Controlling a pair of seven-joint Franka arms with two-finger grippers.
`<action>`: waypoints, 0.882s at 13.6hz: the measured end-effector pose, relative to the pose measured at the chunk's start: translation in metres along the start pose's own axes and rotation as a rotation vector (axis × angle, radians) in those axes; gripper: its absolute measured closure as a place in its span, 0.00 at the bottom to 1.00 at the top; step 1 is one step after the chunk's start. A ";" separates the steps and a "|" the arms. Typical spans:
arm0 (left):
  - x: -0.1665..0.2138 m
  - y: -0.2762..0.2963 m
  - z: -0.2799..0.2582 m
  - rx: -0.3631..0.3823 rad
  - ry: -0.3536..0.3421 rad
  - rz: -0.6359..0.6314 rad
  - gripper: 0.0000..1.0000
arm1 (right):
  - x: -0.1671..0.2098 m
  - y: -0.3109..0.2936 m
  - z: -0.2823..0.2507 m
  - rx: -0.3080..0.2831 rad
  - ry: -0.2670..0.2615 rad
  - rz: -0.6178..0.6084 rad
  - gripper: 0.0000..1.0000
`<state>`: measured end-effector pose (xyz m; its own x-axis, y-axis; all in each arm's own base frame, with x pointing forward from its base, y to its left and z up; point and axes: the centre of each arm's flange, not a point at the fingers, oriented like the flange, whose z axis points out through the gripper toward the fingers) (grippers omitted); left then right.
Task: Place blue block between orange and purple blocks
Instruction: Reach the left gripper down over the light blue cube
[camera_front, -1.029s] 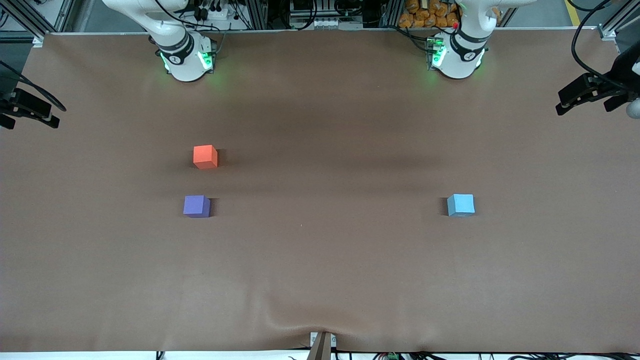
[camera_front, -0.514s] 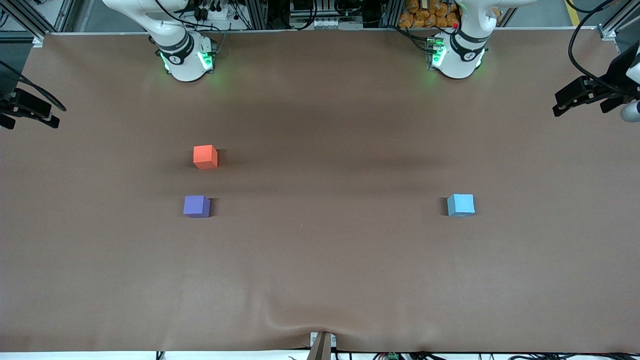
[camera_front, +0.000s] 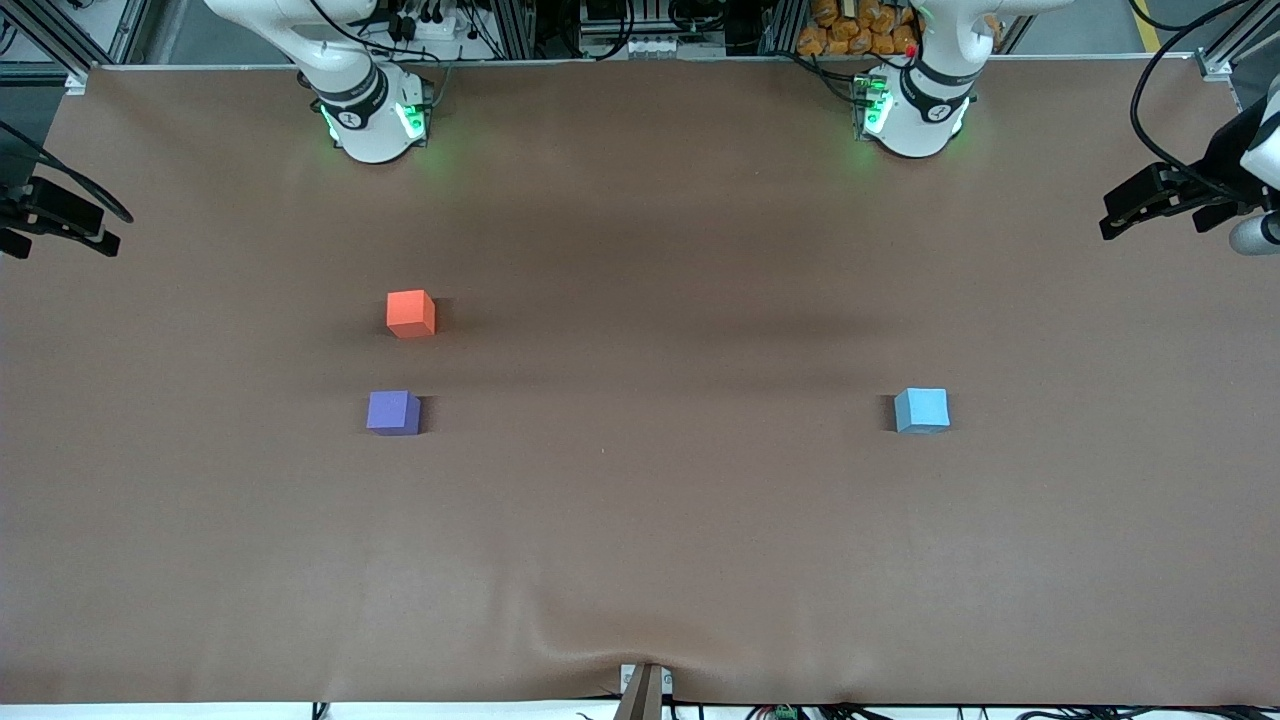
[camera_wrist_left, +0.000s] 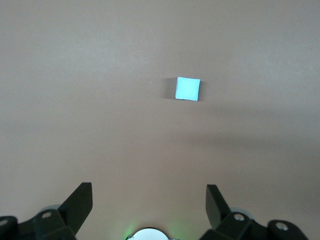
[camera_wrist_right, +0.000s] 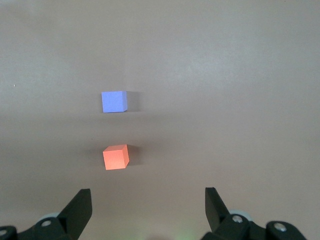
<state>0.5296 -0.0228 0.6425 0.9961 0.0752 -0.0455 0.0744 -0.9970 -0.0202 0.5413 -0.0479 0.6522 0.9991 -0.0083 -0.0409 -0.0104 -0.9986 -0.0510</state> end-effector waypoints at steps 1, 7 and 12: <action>0.003 -0.001 0.006 -0.001 0.009 -0.003 0.00 | 0.000 0.000 0.000 0.000 0.000 0.000 0.00; 0.026 -0.002 0.067 -0.007 0.051 -0.009 0.00 | 0.000 0.000 0.000 0.000 -0.001 0.000 0.00; 0.048 0.004 0.134 -0.007 0.042 -0.003 0.00 | 0.000 0.000 0.001 0.000 -0.001 -0.001 0.00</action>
<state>0.5714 -0.0205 0.5065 0.9970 0.0774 -0.0037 0.0773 -0.9969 -0.0131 0.5415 -0.0476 0.6516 0.9991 -0.0078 -0.0421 -0.0099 -0.9986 -0.0511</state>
